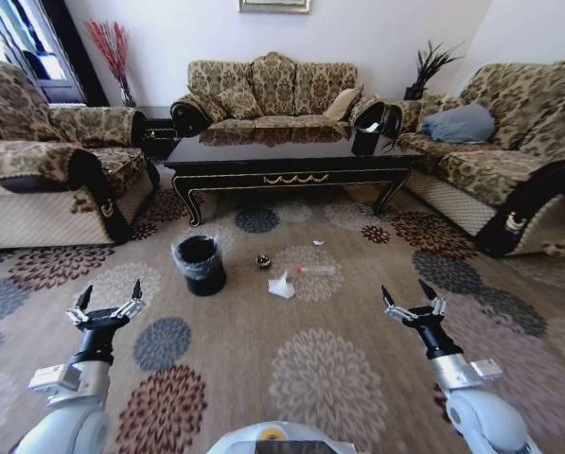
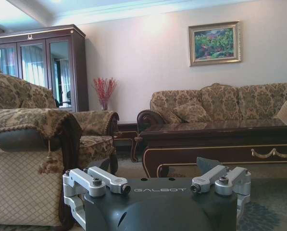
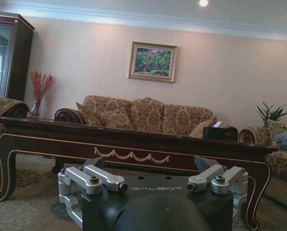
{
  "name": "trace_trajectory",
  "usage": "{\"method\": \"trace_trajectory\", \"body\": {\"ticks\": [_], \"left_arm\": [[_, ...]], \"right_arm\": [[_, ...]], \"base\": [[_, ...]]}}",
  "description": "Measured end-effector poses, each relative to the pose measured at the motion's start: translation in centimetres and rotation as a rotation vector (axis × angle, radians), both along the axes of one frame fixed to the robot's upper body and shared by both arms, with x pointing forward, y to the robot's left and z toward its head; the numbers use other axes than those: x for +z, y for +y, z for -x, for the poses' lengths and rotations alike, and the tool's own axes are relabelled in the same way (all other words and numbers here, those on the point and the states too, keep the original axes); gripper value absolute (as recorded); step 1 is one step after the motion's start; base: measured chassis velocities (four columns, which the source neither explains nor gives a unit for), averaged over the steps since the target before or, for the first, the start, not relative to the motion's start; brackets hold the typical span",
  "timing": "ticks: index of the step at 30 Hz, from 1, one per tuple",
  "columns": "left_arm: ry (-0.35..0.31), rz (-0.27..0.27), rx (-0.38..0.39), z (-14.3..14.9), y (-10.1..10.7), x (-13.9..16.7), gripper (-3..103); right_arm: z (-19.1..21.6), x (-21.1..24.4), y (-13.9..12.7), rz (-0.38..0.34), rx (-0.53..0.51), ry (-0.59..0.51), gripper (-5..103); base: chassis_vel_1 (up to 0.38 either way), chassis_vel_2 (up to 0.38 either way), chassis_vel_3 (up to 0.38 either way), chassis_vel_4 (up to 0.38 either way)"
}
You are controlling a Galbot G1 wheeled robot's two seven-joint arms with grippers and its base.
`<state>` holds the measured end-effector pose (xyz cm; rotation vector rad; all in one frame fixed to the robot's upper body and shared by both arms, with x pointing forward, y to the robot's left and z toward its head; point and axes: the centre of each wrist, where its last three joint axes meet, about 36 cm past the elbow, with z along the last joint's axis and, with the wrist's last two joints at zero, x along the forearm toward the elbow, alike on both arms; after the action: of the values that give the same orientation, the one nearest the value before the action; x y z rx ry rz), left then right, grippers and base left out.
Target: Move to the front of the table and pick up the trash from the floor, then place it into the trash bin.
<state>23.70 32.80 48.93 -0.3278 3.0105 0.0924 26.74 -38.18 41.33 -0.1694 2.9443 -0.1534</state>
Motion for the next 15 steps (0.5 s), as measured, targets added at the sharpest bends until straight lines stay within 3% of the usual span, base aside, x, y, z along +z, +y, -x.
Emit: {"method": "trace_trajectory", "body": {"ticks": [15], "left_arm": [[-0.019,-0.005,-0.013,0.12,-0.37,0.23,100]], "right_arm": [[0.80,-0.57,0.27,-0.014,-0.011,-0.040,100]], "base": [[-0.358,0.359,0.346,-0.358]]}}
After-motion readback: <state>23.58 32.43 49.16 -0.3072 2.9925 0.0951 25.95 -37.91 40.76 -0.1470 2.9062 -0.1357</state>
